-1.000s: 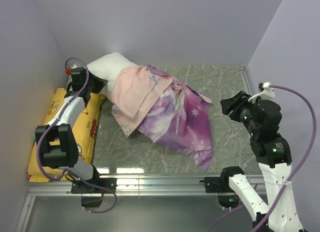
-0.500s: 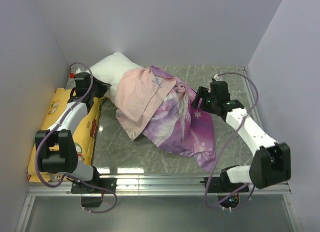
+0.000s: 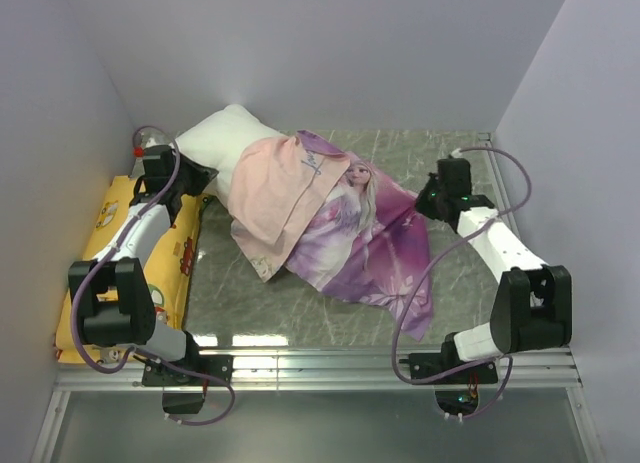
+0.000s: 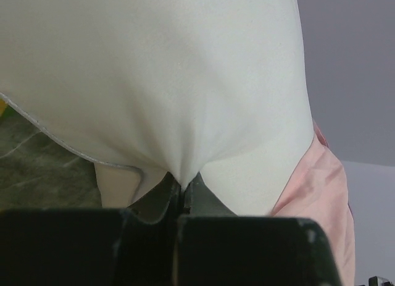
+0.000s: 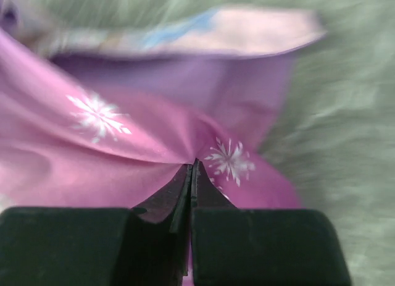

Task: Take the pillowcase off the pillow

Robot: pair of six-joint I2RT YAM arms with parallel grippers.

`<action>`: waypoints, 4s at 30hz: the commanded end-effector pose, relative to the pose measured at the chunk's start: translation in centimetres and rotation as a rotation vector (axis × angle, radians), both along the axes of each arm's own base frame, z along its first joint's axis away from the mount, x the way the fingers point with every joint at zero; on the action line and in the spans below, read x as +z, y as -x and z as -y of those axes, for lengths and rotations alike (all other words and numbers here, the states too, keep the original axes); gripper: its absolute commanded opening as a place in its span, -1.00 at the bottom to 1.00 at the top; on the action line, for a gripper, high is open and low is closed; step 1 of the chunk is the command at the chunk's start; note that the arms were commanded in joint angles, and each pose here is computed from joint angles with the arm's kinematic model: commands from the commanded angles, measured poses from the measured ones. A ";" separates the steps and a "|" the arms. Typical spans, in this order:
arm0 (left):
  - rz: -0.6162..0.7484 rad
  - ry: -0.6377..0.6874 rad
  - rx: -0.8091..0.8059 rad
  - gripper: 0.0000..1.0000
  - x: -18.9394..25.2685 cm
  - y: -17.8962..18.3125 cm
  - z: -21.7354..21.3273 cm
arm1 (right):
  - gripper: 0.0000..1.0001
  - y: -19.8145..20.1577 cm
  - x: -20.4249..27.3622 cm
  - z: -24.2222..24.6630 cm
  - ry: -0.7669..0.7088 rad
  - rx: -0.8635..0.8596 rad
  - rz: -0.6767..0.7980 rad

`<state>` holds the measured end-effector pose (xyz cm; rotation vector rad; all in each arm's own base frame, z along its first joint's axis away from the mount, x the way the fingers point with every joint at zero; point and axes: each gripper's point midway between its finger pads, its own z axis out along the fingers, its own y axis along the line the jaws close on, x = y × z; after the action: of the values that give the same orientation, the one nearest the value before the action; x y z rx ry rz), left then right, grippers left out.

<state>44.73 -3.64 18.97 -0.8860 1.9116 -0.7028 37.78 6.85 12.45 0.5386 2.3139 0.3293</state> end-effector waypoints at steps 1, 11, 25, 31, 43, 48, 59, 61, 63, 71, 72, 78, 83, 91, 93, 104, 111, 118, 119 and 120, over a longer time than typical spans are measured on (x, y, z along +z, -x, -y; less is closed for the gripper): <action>0.102 0.003 0.026 -0.99 3.9 -0.4 -1.9 | -1.00 0.5 2.4 5.1 0.006 -0.151 0.065; 0.110 0.025 0.001 -0.99 3.2 -0.2 -1.5 | -0.24 0.3 7.8 3.2 -0.047 -0.013 0.187; 0.101 0.029 -0.023 -0.99 2.9 -0.2 -0.7 | 0.54 -3.1 2.8 -8.7 -0.006 0.277 0.096; 0.090 0.022 -0.018 -0.99 2.6 -0.2 -0.8 | -1.00 -2.4 2.0 -5.7 0.009 0.150 0.082; 0.095 0.026 0.038 -0.99 3.2 -0.6 -3.7 | -1.00 2.7 6.8 15.1 -0.025 -0.412 0.173; 0.100 0.047 0.008 -0.99 2.8 -0.9 -2.6 | -1.00 2.2 10.3 11.5 -0.059 -0.299 0.248; 0.083 0.036 -0.021 -0.99 1.6 -0.6 -0.5 | 0.50 6.7 11.0 -5.2 0.064 0.208 0.245; 0.085 0.036 -0.025 -0.99 1.7 -0.7 -0.1 | 0.54 9.1 10.6 -9.1 0.040 0.326 0.244; 0.082 0.029 -0.029 -0.99 1.7 -0.9 0.4 | 0.59 11.8 9.4 -12.4 0.036 0.434 0.235; 0.090 0.033 -0.041 -0.99 2.3 -1.4 1.6 | 0.63 13.9 3.8 -16.1 0.118 0.489 0.124; 0.090 0.034 -0.041 -0.99 2.4 -1.5 1.6 | 0.58 13.8 2.9 -16.0 0.137 0.485 0.105; 0.105 0.008 -0.027 -0.99 4.0 -2.4 0.9 | -0.86 14.4 2.4 -12.3 0.208 0.399 0.110; 0.124 0.027 0.001 -0.99 5.6 -3.8 -0.9 | -1.00 15.1 5.1 -5.4 0.247 0.226 0.144; 0.103 0.015 0.040 -0.99 6.3 -5.7 -4.0 | -1.00 17.4 16.3 5.2 0.193 -0.103 0.421; 0.102 0.015 0.033 -0.99 6.5 -5.8 -3.9 | -1.00 17.4 18.2 4.9 0.149 -0.107 0.460; 0.102 -0.022 -0.074 -0.99 5.0 -3.1 0.2 | -0.28 10.5 7.4 -0.6 0.186 0.085 0.187; 0.064 -0.016 -0.110 -0.99 2.7 -1.7 2.9 | 0.53 12.2 8.9 -4.3 0.183 0.195 0.249; 0.087 -0.023 -0.144 -0.99 3.0 -1.7 5.2 | 0.78 15.1 10.2 -10.1 0.130 0.396 0.328; 0.087 -0.023 -0.146 -0.99 3.0 -1.7 5.3 | 0.79 15.2 8.6 -10.9 0.156 0.423 0.292; 0.090 -0.024 -0.145 -0.99 3.2 -1.6 5.4 | 0.80 15.1 8.0 -11.4 0.165 0.436 0.279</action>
<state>46.37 -7.92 19.39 -0.7793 1.9847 -0.7550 21.99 16.57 21.29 -0.0705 2.1426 0.4031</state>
